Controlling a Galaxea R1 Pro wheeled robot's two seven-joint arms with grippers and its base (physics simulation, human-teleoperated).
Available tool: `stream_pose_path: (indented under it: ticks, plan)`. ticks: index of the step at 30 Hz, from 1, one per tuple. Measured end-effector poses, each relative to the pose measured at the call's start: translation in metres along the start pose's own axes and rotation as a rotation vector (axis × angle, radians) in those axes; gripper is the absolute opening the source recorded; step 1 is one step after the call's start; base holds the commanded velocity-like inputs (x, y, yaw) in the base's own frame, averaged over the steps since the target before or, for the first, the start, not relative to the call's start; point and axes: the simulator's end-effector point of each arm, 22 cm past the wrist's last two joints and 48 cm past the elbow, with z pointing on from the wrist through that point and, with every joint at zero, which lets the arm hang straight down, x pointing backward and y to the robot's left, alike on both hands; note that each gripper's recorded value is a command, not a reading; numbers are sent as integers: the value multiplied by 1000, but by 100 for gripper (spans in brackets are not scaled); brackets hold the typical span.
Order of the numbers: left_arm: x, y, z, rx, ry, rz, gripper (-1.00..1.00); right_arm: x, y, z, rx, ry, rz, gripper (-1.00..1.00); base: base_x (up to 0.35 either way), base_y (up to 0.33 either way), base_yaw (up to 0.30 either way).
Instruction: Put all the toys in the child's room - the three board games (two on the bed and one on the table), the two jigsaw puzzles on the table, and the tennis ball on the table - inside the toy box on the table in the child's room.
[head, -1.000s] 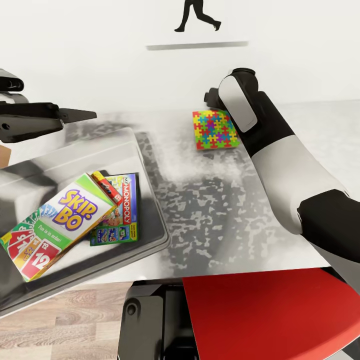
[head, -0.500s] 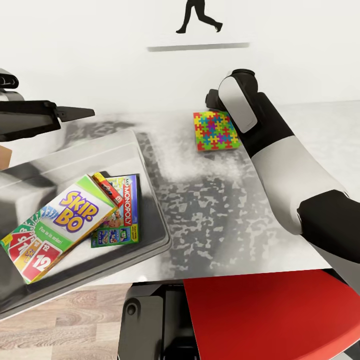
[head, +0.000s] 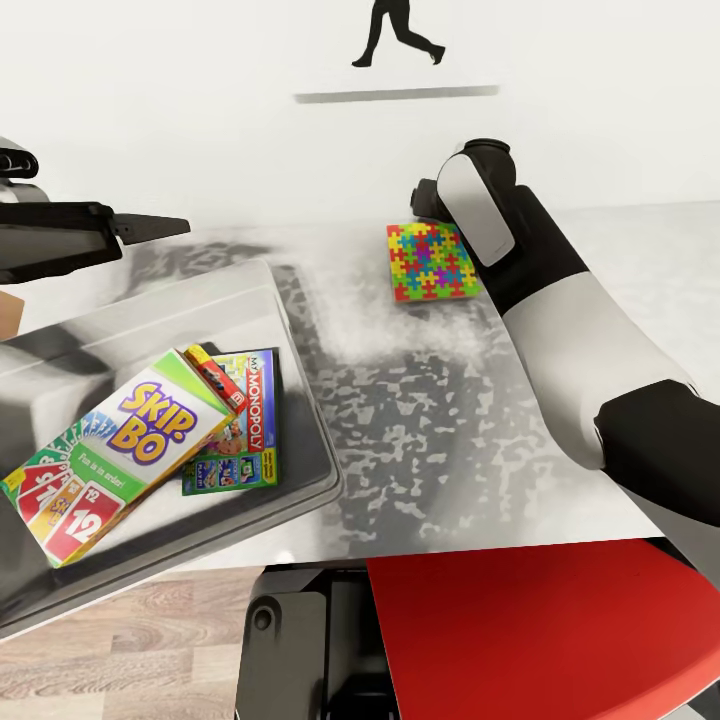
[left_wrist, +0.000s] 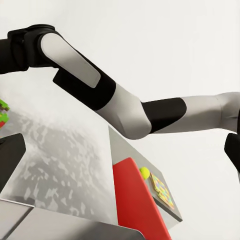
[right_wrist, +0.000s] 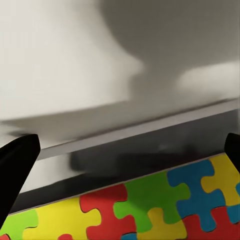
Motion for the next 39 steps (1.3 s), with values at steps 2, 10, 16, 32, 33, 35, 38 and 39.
stream_pose_path:
  ticks: [2,10,16,32,33,35,38,39]
  plan:
    - [0,0,0,0,0,0,100,0,0,0,1,0,0,100,0,0,0]
    - [0,0,0,0,0,1,100,1,-2,1,9,0,-5,100,0,0,0]
    - [0,0,0,0,0,0,100,1,-3,2,15,-1,-3,100,-19,0,0]
    - [0,0,0,0,1,-1,100,3,-8,5,32,-3,-14,100,-84,0,0]
    - [0,0,0,0,1,-1,100,3,-8,5,33,-2,-13,100,-135,0,0]
    - [0,1,0,0,1,-1,100,3,-8,5,33,-2,-15,100,-190,0,0]
    - [0,1,0,1,1,-1,100,3,-8,6,33,-1,-13,100,-236,0,0]
    - [0,1,0,0,0,-1,100,3,-8,5,32,-1,-13,100,-196,0,0]
